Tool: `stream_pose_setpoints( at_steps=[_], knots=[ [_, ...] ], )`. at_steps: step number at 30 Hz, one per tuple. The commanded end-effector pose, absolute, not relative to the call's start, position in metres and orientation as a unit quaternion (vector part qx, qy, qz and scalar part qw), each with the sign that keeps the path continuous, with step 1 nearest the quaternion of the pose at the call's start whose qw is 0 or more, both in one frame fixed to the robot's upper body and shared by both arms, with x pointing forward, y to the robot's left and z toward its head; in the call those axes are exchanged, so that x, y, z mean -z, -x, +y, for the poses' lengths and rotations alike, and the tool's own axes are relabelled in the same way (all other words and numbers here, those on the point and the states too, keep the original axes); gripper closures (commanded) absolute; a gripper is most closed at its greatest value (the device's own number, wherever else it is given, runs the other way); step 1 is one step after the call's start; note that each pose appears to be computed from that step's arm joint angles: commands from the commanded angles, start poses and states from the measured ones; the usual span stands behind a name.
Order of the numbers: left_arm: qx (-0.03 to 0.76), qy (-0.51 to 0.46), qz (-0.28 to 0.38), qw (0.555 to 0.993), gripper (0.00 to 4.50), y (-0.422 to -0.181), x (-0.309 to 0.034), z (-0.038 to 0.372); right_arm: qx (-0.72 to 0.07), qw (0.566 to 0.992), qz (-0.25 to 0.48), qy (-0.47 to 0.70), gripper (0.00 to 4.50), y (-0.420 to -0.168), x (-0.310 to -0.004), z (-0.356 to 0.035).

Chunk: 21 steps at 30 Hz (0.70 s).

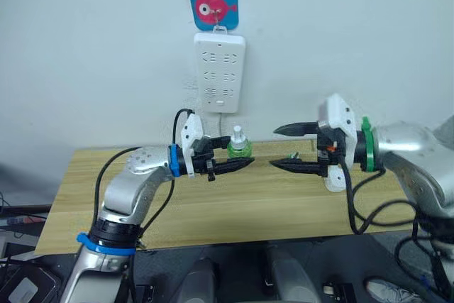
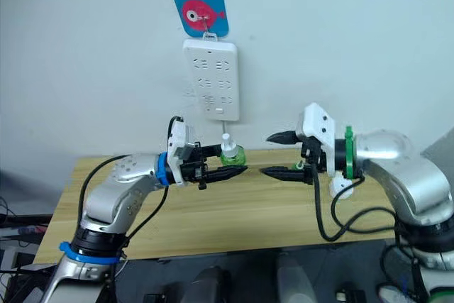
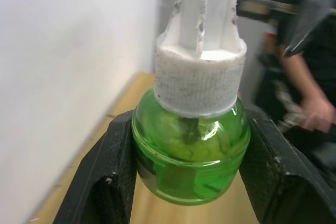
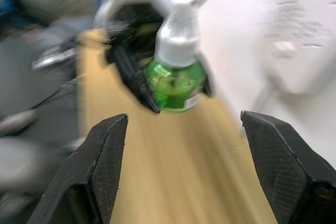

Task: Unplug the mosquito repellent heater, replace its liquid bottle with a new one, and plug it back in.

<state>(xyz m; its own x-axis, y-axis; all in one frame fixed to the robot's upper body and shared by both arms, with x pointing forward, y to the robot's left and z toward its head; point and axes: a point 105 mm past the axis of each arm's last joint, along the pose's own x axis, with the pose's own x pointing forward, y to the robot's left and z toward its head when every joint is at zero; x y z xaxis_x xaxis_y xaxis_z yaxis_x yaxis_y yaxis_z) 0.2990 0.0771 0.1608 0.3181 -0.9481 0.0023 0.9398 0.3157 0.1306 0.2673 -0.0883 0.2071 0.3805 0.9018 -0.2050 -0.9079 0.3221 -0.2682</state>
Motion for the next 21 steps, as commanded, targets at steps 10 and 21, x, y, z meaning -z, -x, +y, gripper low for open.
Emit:
stream_pose_setpoints(
  at_steps=[10,21],
  knots=[
    [0.564,-0.082,-0.094,0.816,2.20,-0.312,-0.173,0.065,-0.459,0.877,-0.062,0.130,0.93,-0.267,-0.212,-0.031],
    [0.574,-0.089,-0.101,0.808,2.20,-0.307,-0.175,0.061,-0.458,0.879,-0.070,0.111,3.37,-0.278,-0.218,-0.028]
  ],
)
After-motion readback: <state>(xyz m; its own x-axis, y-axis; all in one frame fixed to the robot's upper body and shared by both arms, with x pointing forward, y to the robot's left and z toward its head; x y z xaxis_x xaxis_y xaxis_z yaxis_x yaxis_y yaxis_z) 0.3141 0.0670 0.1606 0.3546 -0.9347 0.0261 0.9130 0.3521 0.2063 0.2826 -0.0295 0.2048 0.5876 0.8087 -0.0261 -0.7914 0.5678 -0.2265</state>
